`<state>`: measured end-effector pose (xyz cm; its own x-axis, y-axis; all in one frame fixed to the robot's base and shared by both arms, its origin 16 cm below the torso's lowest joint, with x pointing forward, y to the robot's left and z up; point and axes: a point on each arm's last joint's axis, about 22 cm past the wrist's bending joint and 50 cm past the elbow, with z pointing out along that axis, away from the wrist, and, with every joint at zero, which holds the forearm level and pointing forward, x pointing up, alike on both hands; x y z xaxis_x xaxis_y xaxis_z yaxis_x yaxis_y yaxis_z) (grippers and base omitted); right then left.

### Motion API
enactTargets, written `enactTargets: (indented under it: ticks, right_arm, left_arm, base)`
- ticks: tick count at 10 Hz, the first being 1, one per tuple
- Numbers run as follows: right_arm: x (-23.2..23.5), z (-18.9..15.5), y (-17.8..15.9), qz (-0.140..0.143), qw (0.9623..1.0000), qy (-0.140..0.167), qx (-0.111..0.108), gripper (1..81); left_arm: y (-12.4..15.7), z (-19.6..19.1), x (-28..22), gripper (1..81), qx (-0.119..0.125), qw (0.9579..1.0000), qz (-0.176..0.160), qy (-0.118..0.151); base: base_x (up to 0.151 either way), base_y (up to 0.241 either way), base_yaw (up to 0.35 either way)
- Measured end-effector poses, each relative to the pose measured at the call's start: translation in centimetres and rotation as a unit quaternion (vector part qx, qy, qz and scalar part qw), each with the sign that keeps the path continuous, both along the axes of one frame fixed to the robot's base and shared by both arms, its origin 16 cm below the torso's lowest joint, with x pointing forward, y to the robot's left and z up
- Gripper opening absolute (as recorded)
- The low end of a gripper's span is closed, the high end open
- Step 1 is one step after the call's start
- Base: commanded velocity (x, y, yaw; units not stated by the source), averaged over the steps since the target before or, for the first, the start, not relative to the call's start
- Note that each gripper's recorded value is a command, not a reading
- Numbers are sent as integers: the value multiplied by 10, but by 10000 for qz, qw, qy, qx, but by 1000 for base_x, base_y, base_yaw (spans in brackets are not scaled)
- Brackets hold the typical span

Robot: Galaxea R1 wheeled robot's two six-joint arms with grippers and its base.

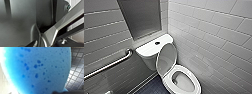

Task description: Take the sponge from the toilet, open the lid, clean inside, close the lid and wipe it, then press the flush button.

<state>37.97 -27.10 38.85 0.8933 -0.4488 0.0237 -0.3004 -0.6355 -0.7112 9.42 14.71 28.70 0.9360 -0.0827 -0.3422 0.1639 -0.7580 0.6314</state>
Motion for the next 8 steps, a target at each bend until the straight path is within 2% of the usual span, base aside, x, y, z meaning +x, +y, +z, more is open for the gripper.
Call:
enactTargets:
  ticks: [2,4,7,8]
  right_arm:
    - [33,7,0,59,9997,-229,-13,10]
    - [60,4,19,240,9993,-290,46,10]
    - [127,1,10,318,9978,-543,-211,10]
    - [155,6,16,372,9969,-652,-223,10]
  left_arm:
    - [-5,-1,6,811,-26,10000,22,-41]
    - [-2,-11,5,811,88,9999,3,-49]
    - [4,-23,9,811,238,9996,-3,-124]
    - [2,-27,9,811,263,9996,4,-139]
  base:
    - [0,0,0]
    - [0,0,0]
    - [0,0,0]
    - [0,0,0]
